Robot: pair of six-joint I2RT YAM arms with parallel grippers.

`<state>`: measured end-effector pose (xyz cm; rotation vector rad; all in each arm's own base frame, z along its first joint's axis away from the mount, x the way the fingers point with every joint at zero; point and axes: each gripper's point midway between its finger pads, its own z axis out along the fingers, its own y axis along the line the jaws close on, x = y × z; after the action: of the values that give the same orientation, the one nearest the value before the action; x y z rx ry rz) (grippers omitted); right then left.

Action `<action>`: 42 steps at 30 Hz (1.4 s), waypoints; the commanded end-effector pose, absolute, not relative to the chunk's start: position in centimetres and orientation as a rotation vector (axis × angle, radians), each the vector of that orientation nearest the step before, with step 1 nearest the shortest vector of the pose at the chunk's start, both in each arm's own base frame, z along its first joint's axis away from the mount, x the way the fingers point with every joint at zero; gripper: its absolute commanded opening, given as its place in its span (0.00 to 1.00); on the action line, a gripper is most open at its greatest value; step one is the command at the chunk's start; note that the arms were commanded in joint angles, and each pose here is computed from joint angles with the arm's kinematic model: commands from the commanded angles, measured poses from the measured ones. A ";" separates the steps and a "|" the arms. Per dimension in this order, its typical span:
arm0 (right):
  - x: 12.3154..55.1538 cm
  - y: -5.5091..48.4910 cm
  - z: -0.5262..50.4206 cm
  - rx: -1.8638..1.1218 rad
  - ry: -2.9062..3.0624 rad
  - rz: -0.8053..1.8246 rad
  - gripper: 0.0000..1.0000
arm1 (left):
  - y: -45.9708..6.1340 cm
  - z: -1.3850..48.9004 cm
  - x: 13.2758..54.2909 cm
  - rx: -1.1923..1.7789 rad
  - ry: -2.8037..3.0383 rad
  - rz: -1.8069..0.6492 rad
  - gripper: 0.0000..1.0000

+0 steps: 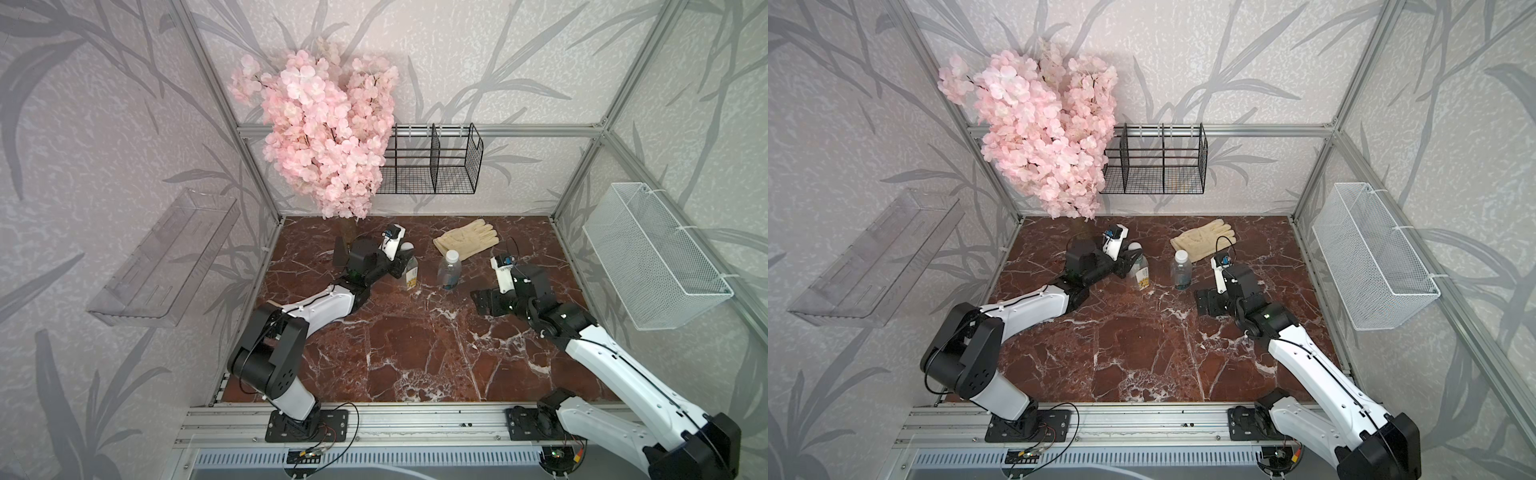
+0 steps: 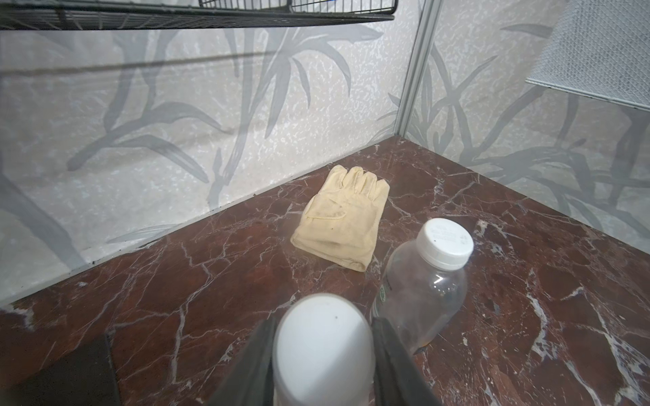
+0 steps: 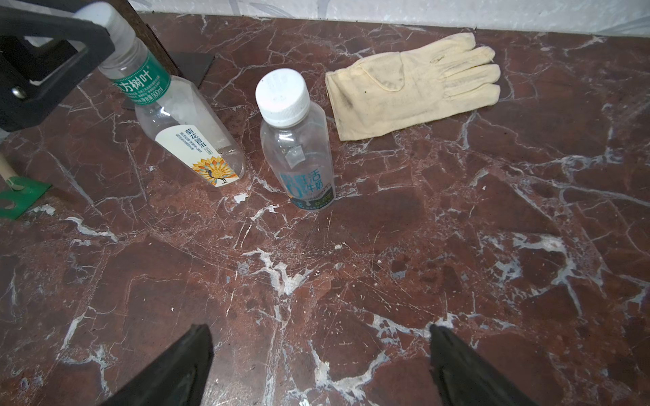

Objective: Screw on the bottle caps
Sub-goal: Adjust the plastic bottle at the center of the board, then move the plastic bottle to the center of the board.

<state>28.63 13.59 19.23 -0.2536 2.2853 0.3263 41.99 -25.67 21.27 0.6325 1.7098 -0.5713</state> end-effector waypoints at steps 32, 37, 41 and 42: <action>27.9 13.0 19.7 -0.285 2.234 0.325 0.99 | -29.9 20.3 37.8 1.150 1.569 -0.842 0.58; 28.0 13.1 20.0 -0.289 2.229 0.326 0.99 | -29.8 20.8 38.0 1.127 1.577 -0.831 0.74; 28.5 13.3 20.5 -0.292 2.216 0.325 0.99 | -29.5 22.4 37.9 1.096 1.560 -0.833 0.86; 28.8 13.4 20.7 -0.293 2.213 0.323 0.99 | -29.4 23.0 37.8 1.086 1.550 -0.829 0.90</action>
<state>27.83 13.13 19.32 -0.2890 2.2567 0.3203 37.89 -29.80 20.11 1.1162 1.5981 -0.8435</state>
